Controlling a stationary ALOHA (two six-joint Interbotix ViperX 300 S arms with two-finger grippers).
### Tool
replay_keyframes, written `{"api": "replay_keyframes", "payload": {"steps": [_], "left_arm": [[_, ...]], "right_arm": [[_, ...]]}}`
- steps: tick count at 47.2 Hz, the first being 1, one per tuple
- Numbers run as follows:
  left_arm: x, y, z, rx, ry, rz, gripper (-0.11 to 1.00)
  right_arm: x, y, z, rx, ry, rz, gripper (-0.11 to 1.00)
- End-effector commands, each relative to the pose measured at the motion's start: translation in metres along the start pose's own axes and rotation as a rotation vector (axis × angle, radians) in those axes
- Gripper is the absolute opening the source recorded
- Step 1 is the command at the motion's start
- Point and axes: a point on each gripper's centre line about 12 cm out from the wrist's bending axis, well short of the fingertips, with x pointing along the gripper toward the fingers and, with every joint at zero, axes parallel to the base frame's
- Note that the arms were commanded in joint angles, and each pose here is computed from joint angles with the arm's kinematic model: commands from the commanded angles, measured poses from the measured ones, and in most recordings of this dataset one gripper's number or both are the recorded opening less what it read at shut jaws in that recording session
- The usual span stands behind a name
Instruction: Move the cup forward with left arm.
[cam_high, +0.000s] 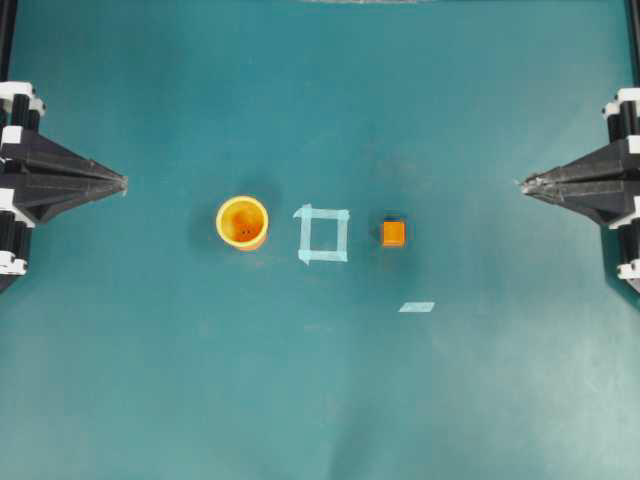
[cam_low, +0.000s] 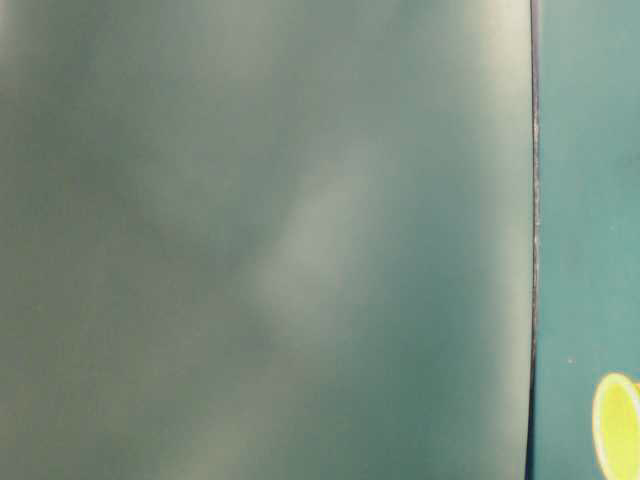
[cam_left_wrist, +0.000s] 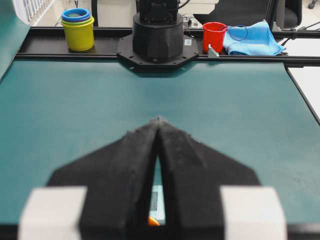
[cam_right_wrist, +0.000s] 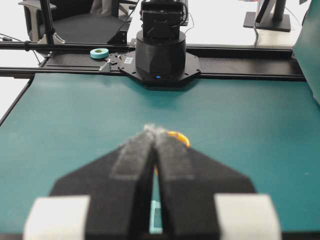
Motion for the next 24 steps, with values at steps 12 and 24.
{"api": "replay_keyframes", "payload": {"steps": [12, 24], "left_arm": [[-0.0026, -0.0006, 0.0047, -0.008, 0.026, -0.003, 0.00], [-0.0019, -0.0003, 0.0021, -0.009, 0.044, -0.001, 0.00]], "right_arm": [[0.0078, -0.0005, 0.0164, 0.001, 0.031, -0.002, 0.00], [0.0076, -0.0005, 0.0167, 0.001, 0.034, -0.002, 0.00]]}}
